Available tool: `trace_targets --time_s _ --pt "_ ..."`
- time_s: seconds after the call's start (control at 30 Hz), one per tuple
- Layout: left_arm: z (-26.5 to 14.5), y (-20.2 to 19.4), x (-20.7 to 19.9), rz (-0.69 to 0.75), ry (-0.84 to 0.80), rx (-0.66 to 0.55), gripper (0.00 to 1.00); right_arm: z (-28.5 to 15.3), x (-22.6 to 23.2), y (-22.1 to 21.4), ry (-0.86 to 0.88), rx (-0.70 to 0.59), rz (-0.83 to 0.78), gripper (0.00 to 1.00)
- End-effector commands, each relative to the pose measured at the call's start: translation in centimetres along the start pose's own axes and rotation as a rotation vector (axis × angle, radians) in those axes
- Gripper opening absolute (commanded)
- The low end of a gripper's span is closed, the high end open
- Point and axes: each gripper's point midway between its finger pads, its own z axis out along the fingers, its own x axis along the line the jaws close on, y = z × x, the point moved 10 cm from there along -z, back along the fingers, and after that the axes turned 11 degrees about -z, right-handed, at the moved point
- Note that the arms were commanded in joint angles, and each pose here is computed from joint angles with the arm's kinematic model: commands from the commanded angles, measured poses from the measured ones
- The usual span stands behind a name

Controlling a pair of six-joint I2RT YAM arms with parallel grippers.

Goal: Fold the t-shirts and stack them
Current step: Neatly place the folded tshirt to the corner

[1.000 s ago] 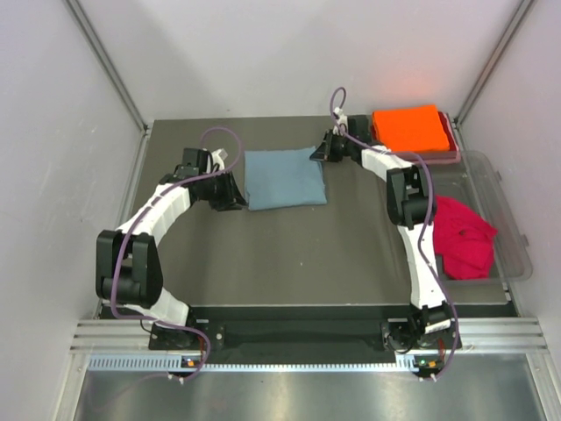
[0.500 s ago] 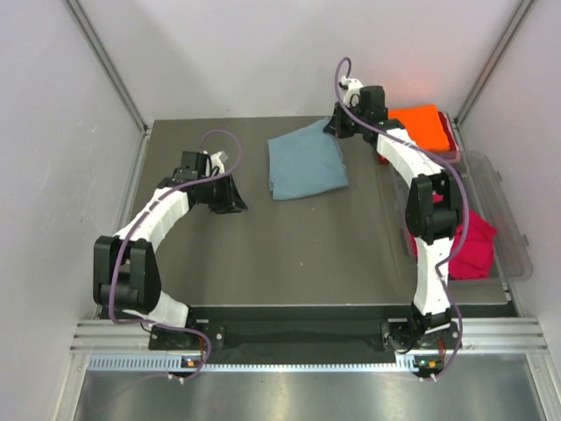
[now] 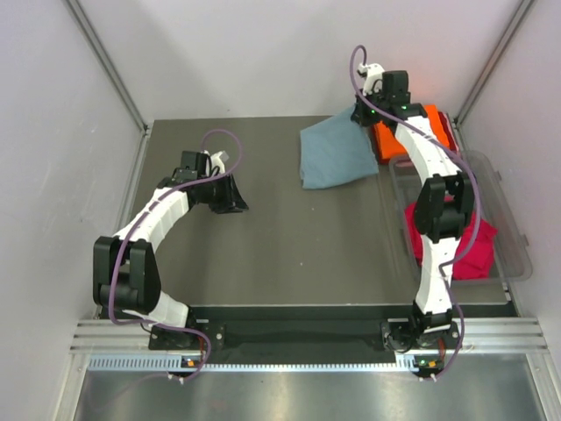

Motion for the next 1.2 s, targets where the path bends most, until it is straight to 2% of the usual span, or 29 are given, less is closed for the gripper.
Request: trace_targets --time_s 0.0,0.5,0.73,0.9,1.17 --pt "-0.9 -0.1 -0.5 0.029 -0.034 -0.011 0.32 -5.3 -1.6 6.3 -0.093 -0.175 -0.116 0.0" --pt "-0.9 0.0 -0.8 0.033 -0.05 -0.008 0.32 -10.1 -6.1 8.4 -0.2 -0.237 -0.155 0.0" --pt "-0.8 0.0 -0.7 0.029 -0.051 -0.003 0.33 -12.5 -7.4 9.0 -0.182 -0.254 -0.205 0.0" --pt "-0.4 0.1 -0.6 0.022 -0.05 0.009 0.33 -14.6 -10.9 8.4 -0.214 -0.277 -0.158 0.0" --pt "-0.3 0.2 -0.5 0.02 -0.042 0.012 0.33 -15.5 -12.8 8.1 -0.237 -0.301 -0.138 0.0"
